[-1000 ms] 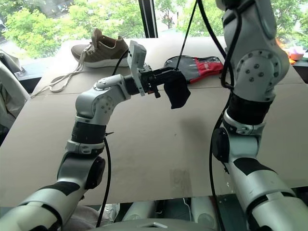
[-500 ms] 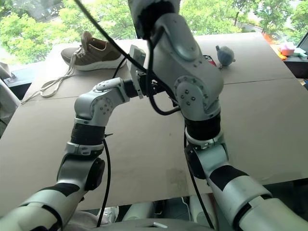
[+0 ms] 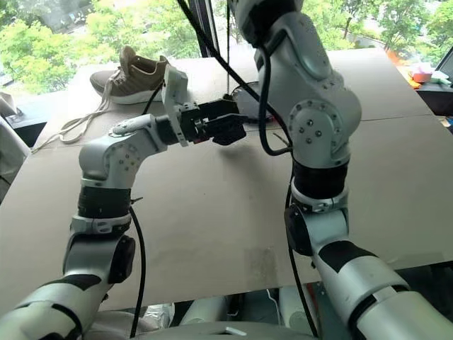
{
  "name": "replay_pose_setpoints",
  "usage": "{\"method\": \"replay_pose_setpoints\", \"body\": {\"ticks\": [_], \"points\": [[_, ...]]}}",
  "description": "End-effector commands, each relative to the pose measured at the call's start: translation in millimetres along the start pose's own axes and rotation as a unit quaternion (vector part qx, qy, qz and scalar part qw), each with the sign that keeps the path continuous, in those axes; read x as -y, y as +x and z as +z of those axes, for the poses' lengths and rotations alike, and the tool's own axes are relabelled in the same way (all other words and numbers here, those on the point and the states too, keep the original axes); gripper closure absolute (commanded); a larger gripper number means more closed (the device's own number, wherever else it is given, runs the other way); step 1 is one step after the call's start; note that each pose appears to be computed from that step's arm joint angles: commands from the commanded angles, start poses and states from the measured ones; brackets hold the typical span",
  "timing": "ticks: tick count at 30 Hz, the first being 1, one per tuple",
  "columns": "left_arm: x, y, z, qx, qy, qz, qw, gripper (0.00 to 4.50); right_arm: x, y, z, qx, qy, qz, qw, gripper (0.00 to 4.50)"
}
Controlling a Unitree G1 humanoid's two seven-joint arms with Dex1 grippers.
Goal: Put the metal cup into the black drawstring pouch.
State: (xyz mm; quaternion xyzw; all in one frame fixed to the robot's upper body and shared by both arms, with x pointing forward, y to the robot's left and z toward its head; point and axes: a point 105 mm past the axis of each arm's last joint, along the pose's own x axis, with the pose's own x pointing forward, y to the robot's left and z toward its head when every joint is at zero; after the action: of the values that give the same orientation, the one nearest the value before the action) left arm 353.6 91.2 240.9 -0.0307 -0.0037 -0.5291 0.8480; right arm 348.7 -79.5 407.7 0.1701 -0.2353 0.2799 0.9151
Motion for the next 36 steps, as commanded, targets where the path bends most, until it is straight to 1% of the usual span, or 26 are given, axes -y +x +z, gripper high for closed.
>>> {"method": "replay_pose_setpoints", "body": {"ticks": [1,3,4,7,9,11,13,16,18,19,21,22,25,28,30,32,36], "points": [[0.3,-33.6,0.6,-0.006,0.006,0.010,1.000,0.91,89.1,-48.8,1.4,-0.065,0.001,-0.054,0.996,4.50],[7.9,-53.2,-14.0,-0.034,-0.001,-0.001,0.999,0.91,101.6,-69.8,-22.1,-0.127,-0.017,-0.057,0.990,4.50],[10.5,-61.9,-21.7,-0.048,-0.007,0.000,0.999,0.91,103.1,-79.3,-31.0,-0.151,-0.021,-0.050,0.987,4.50],[17.6,-80.6,-42.9,-0.087,-0.026,-0.001,0.996,0.84,95.1,-103.8,-53.5,-0.218,-0.008,-0.004,0.976,3.65],[14.9,-89.2,-56.8,-0.105,-0.038,0.020,0.994,0.84,96.5,-122.4,-68.5,-0.265,-0.016,0.005,0.964,2.77],[13.0,-96.1,-68.4,-0.118,-0.049,0.036,0.991,0.84,102.0,-143.9,-84.5,-0.319,-0.049,0.010,0.946,1.76],[14.9,-100.6,-77.3,-0.131,-0.043,0.044,0.990,0.84,107.0,-166.4,-98.7,-0.361,-0.074,0.023,0.929,0.88],[16.5,-103.5,-87.2,-0.140,-0.033,0.061,0.988,0.84,113.6,-189.8,-109.1,-0.377,-0.114,0.042,0.918,0.88],[17.9,-104.5,-91.6,-0.143,-0.030,0.067,0.987,0.84,113.8,-199.1,-113.2,-0.377,-0.127,0.059,0.916,0.88],[20.7,-105.8,-96.7,-0.150,-0.025,0.069,0.986,0.84,116.6,-207.3,-115.3,-0.378,-0.129,0.058,0.915,0.88],[27.6,-109.3,-112.0,-0.167,-0.010,0.080,0.983,0.84,122.0,-233.9,-123.8,-0.398,-0.146,0.069,0.903,0.88],[32.1,-111.7,-120.7,-0.177,0.001,0.085,0.981,0.84,126.8,-246.8,-127.4,-0.400,-0.152,0.064,0.901,0.88],[42.5,-119.4,-140.5,-0.189,0.028,0.106,0.976,0.84,131.7,-279.0,-132.7,-0.382,-0.148,0.077,0.909,0.88],[47.2,-126.1,-150.5,-0.192,0.043,0.127,0.972,0.84,135.7,-299.1,-135.4,-0.376,-0.145,0.082,0.912,0.88],[52.6,-134.1,-156.2,-0.192,0.050,0.142,0.970,0.84,140.8,-317.9,-139.1,-0.391,-0.136,0.082,0.906,0.88],[59.3,-138.4,-157.2,-0.181,0.043,0.153,0.971,0.84,146.5,-328.4,-139.3,-0.393,-0.135,0.077,0.906,0.88],[70.8,-140.3,-157.6,-0.171,0.039,0.158,0.972,0.84,151.8,-331.3,-138.1,-0.376,-0.154,0.084,0.910,0.88]]}}
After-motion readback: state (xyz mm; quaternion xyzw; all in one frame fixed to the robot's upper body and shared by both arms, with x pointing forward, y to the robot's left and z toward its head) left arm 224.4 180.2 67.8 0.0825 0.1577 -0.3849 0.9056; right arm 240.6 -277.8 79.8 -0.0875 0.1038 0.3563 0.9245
